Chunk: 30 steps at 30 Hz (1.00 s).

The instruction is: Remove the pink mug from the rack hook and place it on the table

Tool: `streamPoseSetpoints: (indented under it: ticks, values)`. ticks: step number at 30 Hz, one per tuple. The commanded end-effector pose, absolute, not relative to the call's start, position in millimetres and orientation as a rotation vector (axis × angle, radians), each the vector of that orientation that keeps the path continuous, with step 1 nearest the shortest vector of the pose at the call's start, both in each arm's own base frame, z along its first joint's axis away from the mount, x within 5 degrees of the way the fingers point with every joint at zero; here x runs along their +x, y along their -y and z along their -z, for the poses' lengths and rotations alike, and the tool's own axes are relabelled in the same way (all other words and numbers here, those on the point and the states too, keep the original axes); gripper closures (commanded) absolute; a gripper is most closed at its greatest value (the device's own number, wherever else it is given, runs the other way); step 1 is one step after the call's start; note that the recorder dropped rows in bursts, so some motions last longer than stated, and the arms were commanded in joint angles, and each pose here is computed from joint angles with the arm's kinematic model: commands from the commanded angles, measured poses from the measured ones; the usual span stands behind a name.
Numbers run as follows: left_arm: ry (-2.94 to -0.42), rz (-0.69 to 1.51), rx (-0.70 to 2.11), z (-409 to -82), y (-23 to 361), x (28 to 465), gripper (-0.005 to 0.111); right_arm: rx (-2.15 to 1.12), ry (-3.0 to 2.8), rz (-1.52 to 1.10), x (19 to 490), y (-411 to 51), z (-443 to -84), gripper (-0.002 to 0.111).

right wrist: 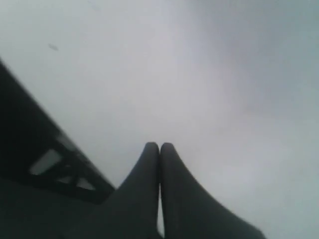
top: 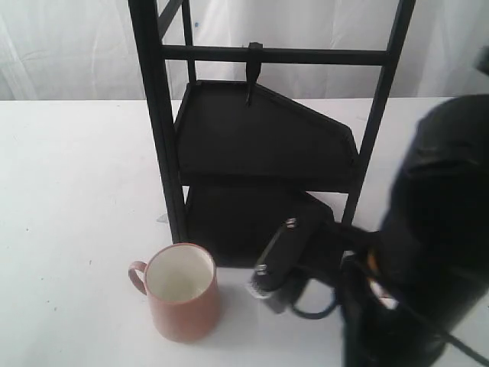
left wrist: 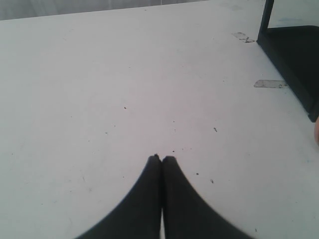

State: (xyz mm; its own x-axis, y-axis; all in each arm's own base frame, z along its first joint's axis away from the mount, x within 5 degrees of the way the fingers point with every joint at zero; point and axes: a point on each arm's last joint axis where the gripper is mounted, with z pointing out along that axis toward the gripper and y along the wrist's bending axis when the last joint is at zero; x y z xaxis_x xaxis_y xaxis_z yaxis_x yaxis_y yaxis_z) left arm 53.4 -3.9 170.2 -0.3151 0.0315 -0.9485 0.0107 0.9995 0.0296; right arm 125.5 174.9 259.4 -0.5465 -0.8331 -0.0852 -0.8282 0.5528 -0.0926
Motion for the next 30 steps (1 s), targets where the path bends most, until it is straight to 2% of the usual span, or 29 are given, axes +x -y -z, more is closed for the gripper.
streamPoseSetpoints:
  ticks: [1,6,9,13,16,20,22,25,30]
  values:
    - [-1.887,-0.01,0.035,-170.3,4.5,53.2,0.107,-1.092,-2.503,0.487,138.4,-121.2,-276.0,0.108]
    - [-1.887,-0.01,0.035,-170.3,4.5,53.2,0.107,-0.794,-2.403,0.684,153.1,-65.6,-300.3,0.108]
    - [-1.887,-0.01,0.035,-170.3,4.5,53.2,0.107,-0.683,-2.426,0.701,163.3,-43.5,-303.0,0.108]
    - [-1.887,-0.01,0.035,-170.3,4.5,53.2,0.107,-0.455,-2.546,0.555,183.2,-28.3,-288.7,0.108]
    - [-1.887,-0.01,0.035,-170.3,4.5,53.2,0.107,-0.258,-2.783,0.302,203.0,-18.9,-256.4,0.108]
    - [-1.887,-0.01,0.035,-170.3,4.5,53.2,0.107,-0.239,-3.005,-0.011,221.1,-16.9,-216.8,0.108]
    - [-1.887,-0.01,0.035,-170.3,4.5,53.2,0.107,-0.221,-3.021,-0.06,227.4,-19.6,-206.7,0.108]
    - [-1.887,-0.01,0.035,-170.3,4.5,53.2,0.107,-0.166,-2.931,-0.069,232.8,-20.4,-207.9,0.108]
    - [-1.887,-0.01,0.035,-170.3,4.5,53.2,0.107,0.01,-2.472,-0.179,223.3,-23.3,-234.2,0.108]
